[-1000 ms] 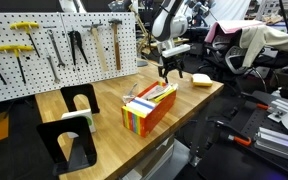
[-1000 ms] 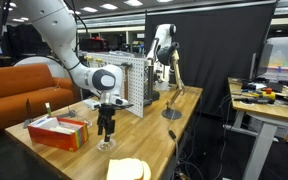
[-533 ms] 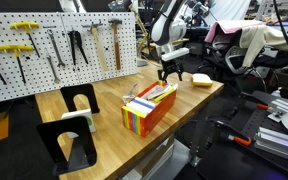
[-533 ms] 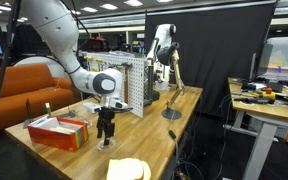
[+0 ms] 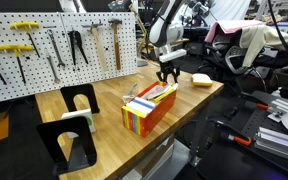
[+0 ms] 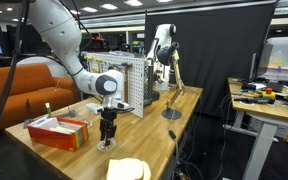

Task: Remove the blue spoon from the box, put it in the cup, move the cup slightly to the left and then move the lid to the left too

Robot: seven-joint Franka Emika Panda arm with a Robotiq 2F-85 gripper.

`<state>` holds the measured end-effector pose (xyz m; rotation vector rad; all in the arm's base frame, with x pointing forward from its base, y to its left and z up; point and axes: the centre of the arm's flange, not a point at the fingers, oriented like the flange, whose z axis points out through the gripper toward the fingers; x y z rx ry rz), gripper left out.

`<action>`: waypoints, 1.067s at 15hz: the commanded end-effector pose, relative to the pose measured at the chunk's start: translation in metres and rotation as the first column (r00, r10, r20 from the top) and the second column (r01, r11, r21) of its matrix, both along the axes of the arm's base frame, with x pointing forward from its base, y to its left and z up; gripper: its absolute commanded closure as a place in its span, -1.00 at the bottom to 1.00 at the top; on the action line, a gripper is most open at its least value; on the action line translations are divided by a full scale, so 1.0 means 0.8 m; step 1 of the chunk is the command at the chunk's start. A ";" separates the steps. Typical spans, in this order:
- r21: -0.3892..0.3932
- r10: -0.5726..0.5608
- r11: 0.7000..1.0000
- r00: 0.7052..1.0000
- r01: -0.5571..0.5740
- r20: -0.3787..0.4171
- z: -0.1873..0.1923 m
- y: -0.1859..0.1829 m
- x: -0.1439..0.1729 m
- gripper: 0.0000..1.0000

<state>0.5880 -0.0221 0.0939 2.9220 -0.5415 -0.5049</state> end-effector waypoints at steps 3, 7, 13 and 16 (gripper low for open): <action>0.016 0.007 1.000 1.000 -0.006 -0.009 -0.010 -0.001 0.010 0.09; 0.019 0.015 1.000 1.000 -0.015 -0.006 -0.006 0.000 0.012 0.73; 0.006 0.044 0.999 0.999 -0.044 0.012 0.013 0.009 0.012 0.85; 0.001 0.067 0.998 0.997 -0.067 0.028 0.026 0.024 0.014 0.85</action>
